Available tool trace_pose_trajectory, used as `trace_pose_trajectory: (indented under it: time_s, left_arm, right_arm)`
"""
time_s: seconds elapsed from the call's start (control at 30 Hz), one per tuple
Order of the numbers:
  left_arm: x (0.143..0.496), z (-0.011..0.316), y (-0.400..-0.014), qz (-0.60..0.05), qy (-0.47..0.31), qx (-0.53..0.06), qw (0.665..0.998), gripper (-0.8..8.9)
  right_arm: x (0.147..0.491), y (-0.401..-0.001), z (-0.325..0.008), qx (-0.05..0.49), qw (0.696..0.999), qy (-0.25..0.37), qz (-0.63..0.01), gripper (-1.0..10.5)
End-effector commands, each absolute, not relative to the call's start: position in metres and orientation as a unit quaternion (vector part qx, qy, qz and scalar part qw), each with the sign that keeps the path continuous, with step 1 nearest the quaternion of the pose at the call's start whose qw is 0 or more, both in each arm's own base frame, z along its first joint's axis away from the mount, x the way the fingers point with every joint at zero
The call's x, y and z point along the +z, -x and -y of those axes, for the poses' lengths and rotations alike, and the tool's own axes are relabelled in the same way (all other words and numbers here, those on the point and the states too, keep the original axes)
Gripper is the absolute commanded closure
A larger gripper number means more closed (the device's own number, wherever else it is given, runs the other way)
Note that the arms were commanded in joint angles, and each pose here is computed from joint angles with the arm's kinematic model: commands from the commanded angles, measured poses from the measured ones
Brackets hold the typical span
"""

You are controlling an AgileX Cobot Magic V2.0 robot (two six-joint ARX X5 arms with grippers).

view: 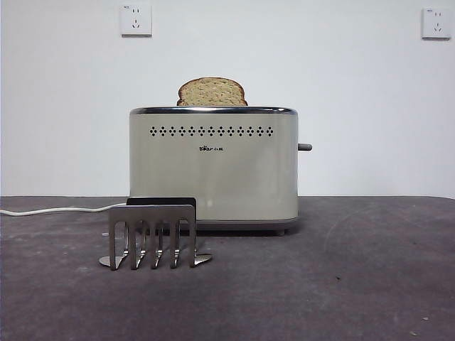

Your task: Pick up a slice of bread from the rack,put the bread on the toaster,press the button

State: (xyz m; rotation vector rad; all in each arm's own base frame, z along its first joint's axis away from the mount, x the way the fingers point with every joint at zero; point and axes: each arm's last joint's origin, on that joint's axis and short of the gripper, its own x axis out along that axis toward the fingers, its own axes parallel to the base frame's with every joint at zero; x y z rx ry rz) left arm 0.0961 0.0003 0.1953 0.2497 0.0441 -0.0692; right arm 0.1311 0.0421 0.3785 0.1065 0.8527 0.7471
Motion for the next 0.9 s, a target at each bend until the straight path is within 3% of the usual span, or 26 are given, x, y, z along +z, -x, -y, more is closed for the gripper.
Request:
trace_pose_trajectory:
  time_s: [0.03,0.4,0.53,0.9]
  left_arm:
    - [0.180,-0.001,-0.096,-0.024,-0.125,-0.033,0.991,8.17]
    - [0.149,0.000,-0.095,-0.095,-0.097,-0.046,0.990,8.17]
    - [0.149,0.000,-0.095,-0.096,-0.059,-0.045,0.993,8.17]
    - [0.149,0.000,-0.095,-0.097,-0.059,-0.042,0.993,8.17]
  right_arm:
    - [0.377,-0.132,-0.042,0.355,0.842,-0.046,-0.403,9.5]
    - [0.377,-0.131,-0.042,0.355,0.842,-0.046,-0.403,9.5]
    - [0.377,-0.132,-0.042,0.355,0.842,-0.046,-0.403,9.5]
    - [0.377,-0.132,-0.042,0.355,0.842,-0.046,-0.403,9.5]
